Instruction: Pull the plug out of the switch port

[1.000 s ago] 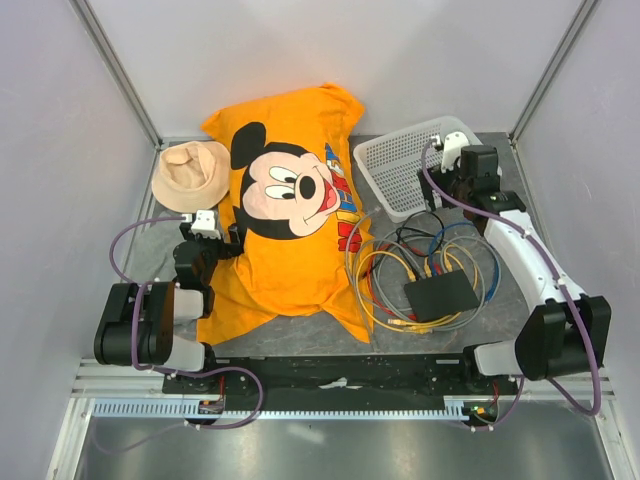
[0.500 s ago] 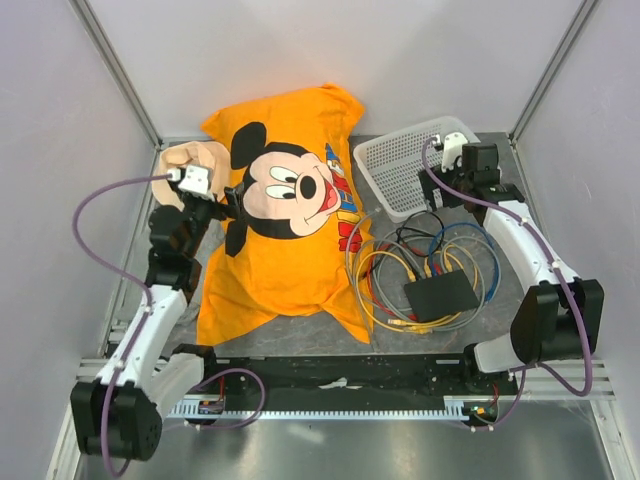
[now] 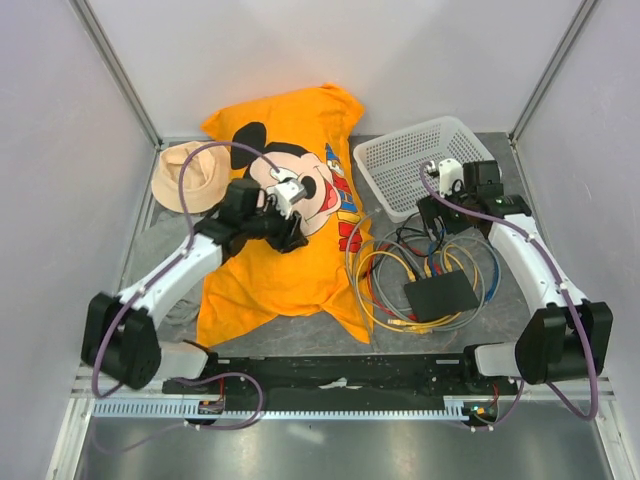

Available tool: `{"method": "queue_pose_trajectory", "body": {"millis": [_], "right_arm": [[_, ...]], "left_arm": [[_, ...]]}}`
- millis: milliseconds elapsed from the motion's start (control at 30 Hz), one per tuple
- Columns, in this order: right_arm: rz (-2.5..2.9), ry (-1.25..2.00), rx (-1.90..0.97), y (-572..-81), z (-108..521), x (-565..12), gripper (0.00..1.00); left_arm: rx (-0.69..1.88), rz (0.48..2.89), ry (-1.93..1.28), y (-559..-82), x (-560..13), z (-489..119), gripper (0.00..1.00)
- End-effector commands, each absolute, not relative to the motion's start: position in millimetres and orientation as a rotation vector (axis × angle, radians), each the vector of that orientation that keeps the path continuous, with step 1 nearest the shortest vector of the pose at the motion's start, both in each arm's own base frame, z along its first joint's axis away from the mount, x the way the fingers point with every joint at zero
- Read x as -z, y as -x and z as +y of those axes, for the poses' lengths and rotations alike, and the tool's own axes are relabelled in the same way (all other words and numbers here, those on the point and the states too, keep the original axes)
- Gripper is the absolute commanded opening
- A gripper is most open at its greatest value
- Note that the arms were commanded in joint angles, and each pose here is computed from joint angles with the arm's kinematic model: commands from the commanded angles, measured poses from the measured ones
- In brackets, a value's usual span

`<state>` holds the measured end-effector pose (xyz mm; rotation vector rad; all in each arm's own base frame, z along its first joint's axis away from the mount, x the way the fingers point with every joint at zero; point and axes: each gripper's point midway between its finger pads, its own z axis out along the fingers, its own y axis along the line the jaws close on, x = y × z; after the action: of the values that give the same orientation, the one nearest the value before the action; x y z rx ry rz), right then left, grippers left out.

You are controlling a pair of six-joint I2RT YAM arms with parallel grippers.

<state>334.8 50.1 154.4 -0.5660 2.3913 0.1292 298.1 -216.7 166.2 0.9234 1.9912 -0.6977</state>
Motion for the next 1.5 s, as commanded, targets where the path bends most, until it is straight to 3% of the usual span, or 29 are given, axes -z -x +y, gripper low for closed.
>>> {"method": "queue_pose_trajectory", "body": {"millis": [0,33,133,267,367,533,633,767,867,933,967,1067,1167,1233,1300,1367,1400,1467], "right_arm": [[2.299,0.583,-0.050,-332,42,-208,0.98],[2.295,0.598,-0.047,-330,42,-210,0.98],[2.309,0.624,-0.014,-319,37,-205,0.98],[2.342,0.638,0.037,-306,27,-189,0.98],[2.336,0.637,0.051,-302,25,-180,0.98],[2.374,0.607,0.031,-300,26,-162,0.98],[2.374,0.618,0.042,-302,24,-160,0.98],[2.363,0.647,0.091,-299,17,-165,0.98],[2.392,0.670,0.114,-289,6,-160,0.98],[2.422,0.646,0.118,-282,-3,-153,0.98],[2.441,0.619,0.102,-279,-5,-149,0.98],[2.557,0.535,-0.024,-265,-14,-132,0.93],[2.660,0.420,-0.135,-260,-25,-119,0.78],[2.686,0.356,-0.167,-261,-35,-117,0.64],[2.758,0.367,-0.182,-254,-40,-106,0.48],[2.800,0.442,-0.121,-248,-50,-101,0.40],[2.805,0.474,-0.094,-246,-54,-100,0.35],[2.804,0.585,-0.035,-238,-61,-95,0.28]], "left_arm": [[0.795,2.271,-0.806,-307,-137,-233,0.23],[0.756,2.387,-0.774,-301,-118,-224,0.02],[0.455,2.629,-0.695,-312,-63,-180,0.02],[0.160,2.740,-0.339,-348,-48,-71,0.02],[-0.098,2.639,-0.338,-371,-64,-10,0.02],[-0.222,2.413,-0.366,-388,-127,3,0.01],[-0.043,2.295,-0.447,-387,-166,-40,0.01],[0.494,2.010,-0.783,-338,-231,-156,0.03],[0.697,1.868,-0.999,-287,-249,-214,0.18],[0.771,1.861,-1.086,-264,-236,-236,0.36],[0.824,1.844,-1.149,-248,-231,-256,0.39],[0.888,1.857,-1.291,-221,-201,-294,0.44],[0.868,1.814,-1.390,-200,-173,-322,0.45],[0.853,1.725,-1.403,-196,-164,-339,0.43],[0.855,1.616,-1.460,-183,-161,-364,0.36],[0.874,1.605,-1.508,-169,-145,-387,0.22],[0.887,1.577,-1.500,-168,-145,-401,0.07],[0.878,1.579,-1.540,-157,-126,-425,0.01]]}}
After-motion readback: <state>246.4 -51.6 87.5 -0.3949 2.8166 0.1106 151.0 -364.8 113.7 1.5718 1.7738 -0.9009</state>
